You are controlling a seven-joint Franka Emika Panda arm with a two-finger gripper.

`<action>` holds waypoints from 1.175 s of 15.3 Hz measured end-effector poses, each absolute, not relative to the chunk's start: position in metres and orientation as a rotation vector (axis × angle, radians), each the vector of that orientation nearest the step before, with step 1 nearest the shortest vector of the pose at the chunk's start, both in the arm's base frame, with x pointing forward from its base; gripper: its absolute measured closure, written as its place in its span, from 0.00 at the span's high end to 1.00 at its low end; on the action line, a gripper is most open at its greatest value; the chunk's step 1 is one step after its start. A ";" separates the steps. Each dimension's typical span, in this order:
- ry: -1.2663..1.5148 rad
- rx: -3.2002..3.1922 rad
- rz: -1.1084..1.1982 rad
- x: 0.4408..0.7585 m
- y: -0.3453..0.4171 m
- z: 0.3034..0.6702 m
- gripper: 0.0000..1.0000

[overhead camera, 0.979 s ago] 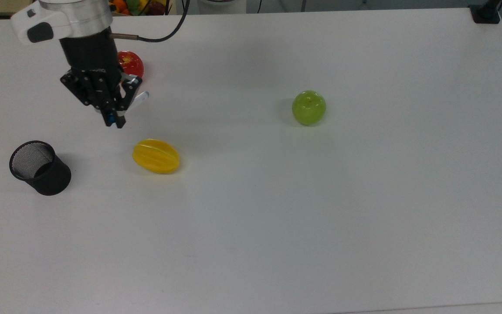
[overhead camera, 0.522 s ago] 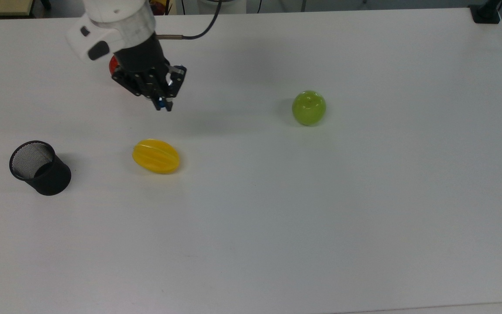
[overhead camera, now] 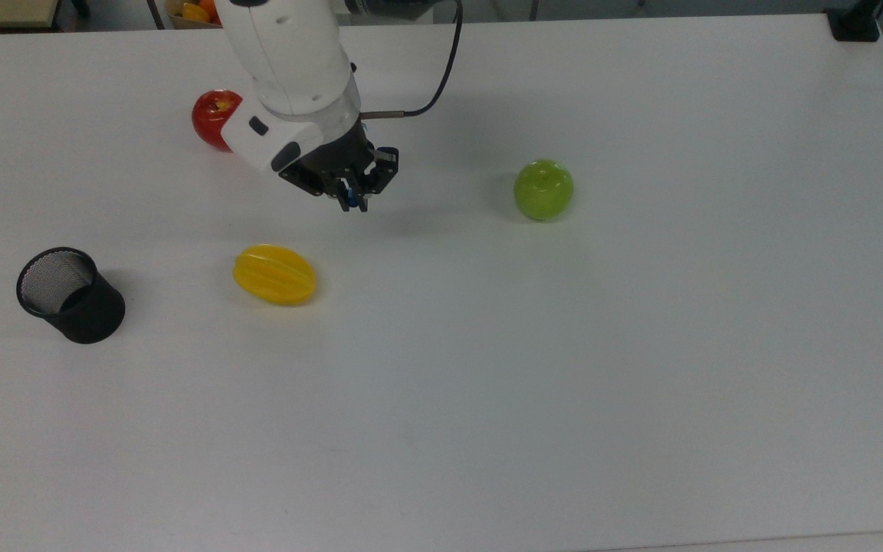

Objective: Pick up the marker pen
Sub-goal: 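Carry the marker toward the green apple and lower it, then lay the marker on the table and open the gripper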

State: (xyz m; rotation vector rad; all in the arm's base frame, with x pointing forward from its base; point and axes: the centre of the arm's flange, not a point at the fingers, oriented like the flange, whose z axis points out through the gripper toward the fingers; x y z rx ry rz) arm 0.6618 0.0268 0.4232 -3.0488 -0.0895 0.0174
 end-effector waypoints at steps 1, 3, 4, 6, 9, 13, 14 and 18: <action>-0.109 -3.057 0.040 0.662 0.033 0.414 0.17; -0.142 -3.073 0.085 0.664 0.043 0.396 0.17; -0.159 -3.082 0.106 0.664 0.047 0.387 0.17; -0.191 -3.096 0.142 0.665 0.054 0.372 0.17; -0.214 -3.106 0.177 0.665 0.062 0.357 0.17; -0.185 -3.114 0.201 0.664 0.062 0.347 0.17; -0.172 -3.116 0.202 0.664 0.062 0.344 0.17; -0.150 -3.119 0.187 0.666 0.064 0.334 0.21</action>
